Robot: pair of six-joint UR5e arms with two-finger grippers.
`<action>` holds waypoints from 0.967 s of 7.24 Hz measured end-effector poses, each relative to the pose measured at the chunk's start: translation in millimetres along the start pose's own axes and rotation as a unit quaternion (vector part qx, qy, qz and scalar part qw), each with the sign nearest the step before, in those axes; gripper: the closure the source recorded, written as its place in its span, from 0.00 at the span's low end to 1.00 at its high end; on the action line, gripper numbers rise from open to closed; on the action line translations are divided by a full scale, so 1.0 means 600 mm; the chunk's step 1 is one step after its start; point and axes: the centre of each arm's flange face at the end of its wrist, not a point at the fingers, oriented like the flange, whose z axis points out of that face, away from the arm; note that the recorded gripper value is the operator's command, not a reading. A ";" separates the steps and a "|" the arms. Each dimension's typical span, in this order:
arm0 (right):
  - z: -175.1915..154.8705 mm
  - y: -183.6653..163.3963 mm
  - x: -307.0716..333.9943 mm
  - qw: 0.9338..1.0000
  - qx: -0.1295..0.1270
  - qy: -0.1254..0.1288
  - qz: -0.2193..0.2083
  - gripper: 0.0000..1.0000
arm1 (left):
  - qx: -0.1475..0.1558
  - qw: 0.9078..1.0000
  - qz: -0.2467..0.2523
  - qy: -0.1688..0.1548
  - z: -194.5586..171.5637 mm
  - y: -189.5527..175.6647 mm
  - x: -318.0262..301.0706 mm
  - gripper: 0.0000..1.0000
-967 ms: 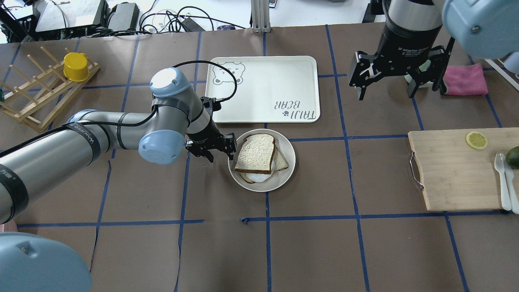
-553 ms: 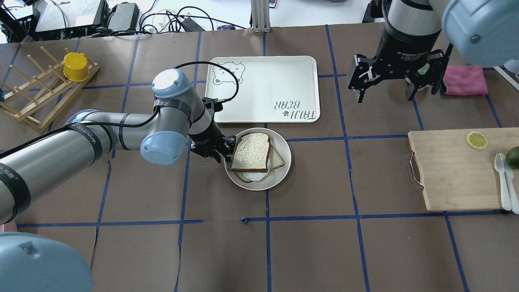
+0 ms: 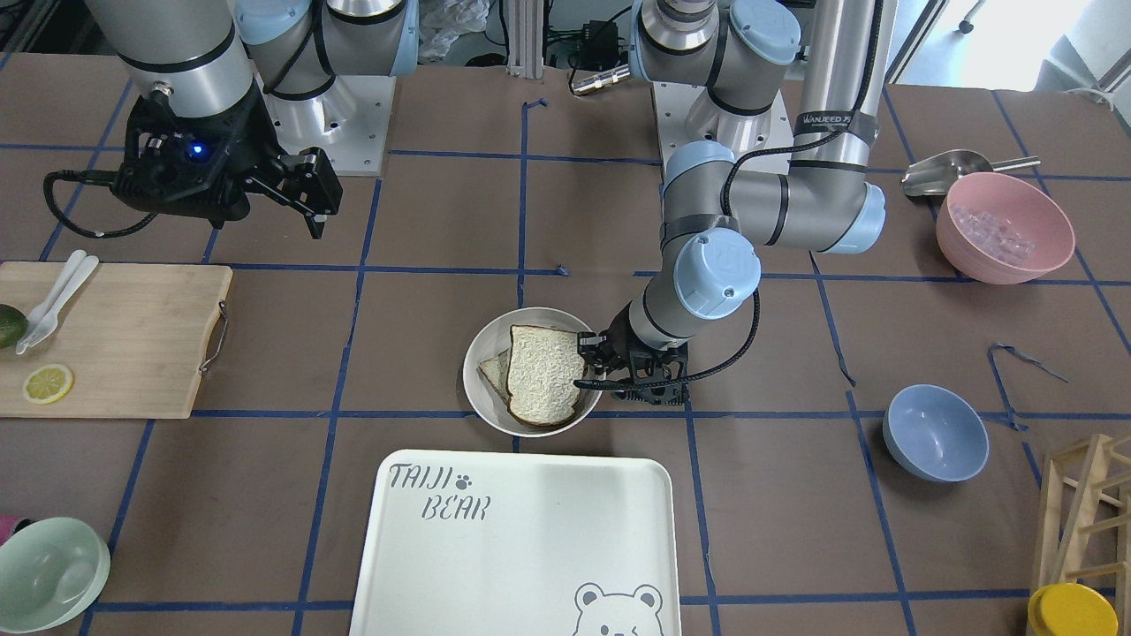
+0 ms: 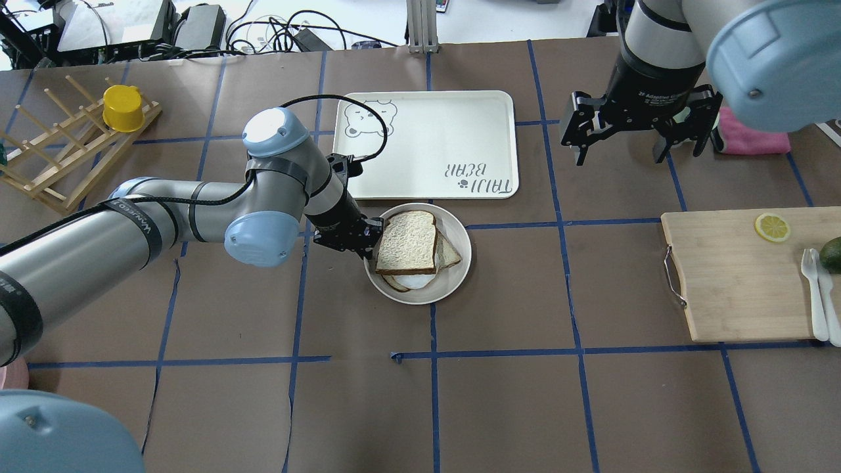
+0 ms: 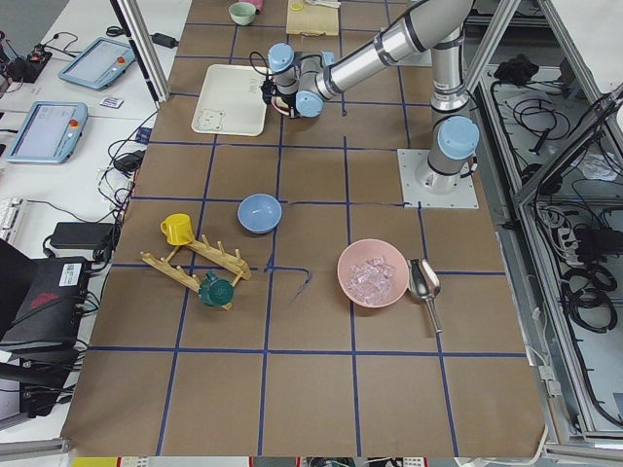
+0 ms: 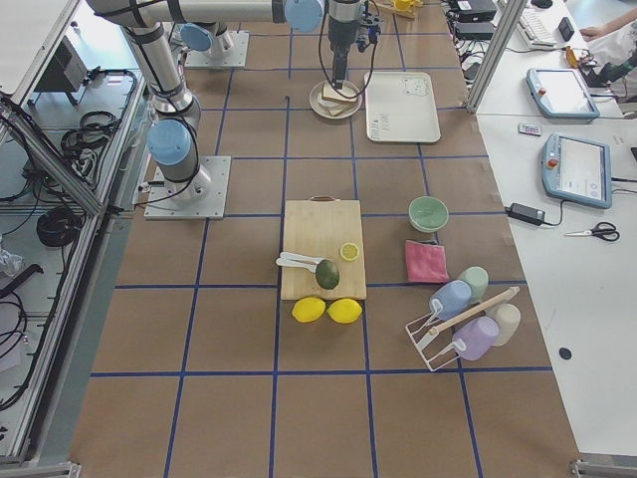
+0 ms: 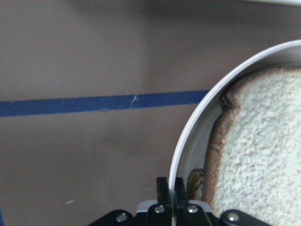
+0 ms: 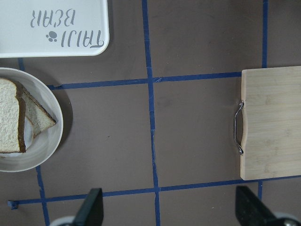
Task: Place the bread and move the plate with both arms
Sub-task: 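Grip the rim of the white plate with the left gripper, then slide the plate with the left gripper onto the cream bear tray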
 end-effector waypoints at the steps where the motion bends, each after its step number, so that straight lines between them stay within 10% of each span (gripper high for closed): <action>1: -0.001 0.001 0.001 1.000 0.001 0.000 -0.001 0.00 | 0.005 1.000 -0.013 0.024 -0.013 -0.005 -0.005 1.00; 7: -0.010 0.013 -0.002 1.000 -0.001 -0.019 -0.005 0.00 | 0.062 0.992 -0.062 0.091 -0.122 -0.206 -0.006 1.00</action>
